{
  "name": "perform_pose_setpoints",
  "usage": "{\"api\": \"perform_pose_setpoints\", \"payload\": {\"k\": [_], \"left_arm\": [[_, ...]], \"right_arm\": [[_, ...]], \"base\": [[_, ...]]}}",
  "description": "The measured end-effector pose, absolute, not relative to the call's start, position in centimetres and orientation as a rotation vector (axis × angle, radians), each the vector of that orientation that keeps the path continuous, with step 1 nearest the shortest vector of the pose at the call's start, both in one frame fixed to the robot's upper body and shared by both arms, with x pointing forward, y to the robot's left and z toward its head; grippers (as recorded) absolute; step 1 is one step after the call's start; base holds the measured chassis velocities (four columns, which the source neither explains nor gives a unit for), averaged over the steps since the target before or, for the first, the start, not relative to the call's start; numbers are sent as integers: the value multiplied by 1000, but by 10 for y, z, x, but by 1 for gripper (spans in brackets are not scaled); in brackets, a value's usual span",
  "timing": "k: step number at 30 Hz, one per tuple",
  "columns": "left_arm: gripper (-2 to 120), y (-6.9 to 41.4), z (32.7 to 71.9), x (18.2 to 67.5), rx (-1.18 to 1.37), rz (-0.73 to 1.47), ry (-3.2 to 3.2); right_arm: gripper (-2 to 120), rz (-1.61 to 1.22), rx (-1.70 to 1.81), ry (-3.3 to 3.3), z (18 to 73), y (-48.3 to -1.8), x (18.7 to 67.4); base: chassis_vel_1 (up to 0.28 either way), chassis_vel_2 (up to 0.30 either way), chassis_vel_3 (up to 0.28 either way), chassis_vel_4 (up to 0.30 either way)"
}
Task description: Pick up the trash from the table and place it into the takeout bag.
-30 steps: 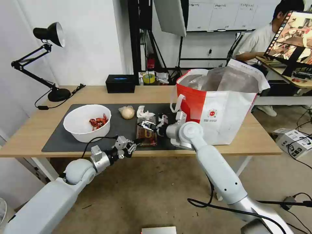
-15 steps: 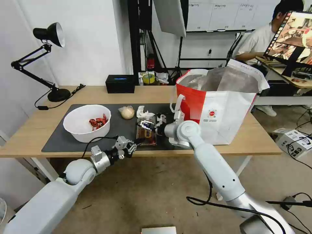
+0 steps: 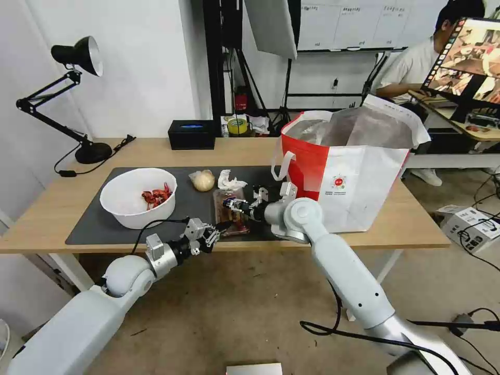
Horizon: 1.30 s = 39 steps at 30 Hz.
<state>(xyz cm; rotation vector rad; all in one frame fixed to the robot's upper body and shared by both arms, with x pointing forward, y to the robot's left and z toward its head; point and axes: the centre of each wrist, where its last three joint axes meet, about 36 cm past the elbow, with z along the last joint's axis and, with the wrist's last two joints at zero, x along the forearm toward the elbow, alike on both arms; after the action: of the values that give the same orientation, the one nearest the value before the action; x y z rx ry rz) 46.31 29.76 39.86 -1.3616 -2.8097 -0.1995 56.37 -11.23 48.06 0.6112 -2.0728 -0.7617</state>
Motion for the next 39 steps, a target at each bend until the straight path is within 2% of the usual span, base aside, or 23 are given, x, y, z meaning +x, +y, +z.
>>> {"api": "perform_pose_setpoints", "payload": {"k": [1, 4, 5, 7, 11, 23, 30, 39], "left_arm": [[0, 298, 399, 463, -1362, -200, -2810], [0, 298, 399, 463, -1361, -198, -2811], [0, 298, 399, 463, -1361, -198, -2811], [0, 298, 398, 463, -1360, -196, -2812], [0, 299, 397, 462, -1356, -186, -2817], [0, 311, 401, 449, -1344, -178, -2825], [0, 344, 419, 417, -1246, -201, -2922], [0, 355, 401, 378, -1126, -147, -2978]], "right_arm": [[36, -762, 611, -2073, 481, -112, 564], [21, -765, 607, -2070, 479, -114, 563], [21, -765, 607, -2070, 479, -114, 563], [11, -770, 604, -2066, 477, -115, 563], [0, -782, 600, -2063, 475, -118, 561], [0, -790, 595, -2082, 480, -125, 562], [0, -777, 655, -2122, 500, -123, 549], [0, -814, 769, -2173, 527, -126, 529]], "base": [[0, 0, 0, 0], [0, 0, 0, 0], [0, 0, 0, 0], [0, 0, 0, 0], [0, 0, 0, 0], [0, 0, 0, 0], [0, 0, 0, 0], [0, 0, 0, 0]]}}
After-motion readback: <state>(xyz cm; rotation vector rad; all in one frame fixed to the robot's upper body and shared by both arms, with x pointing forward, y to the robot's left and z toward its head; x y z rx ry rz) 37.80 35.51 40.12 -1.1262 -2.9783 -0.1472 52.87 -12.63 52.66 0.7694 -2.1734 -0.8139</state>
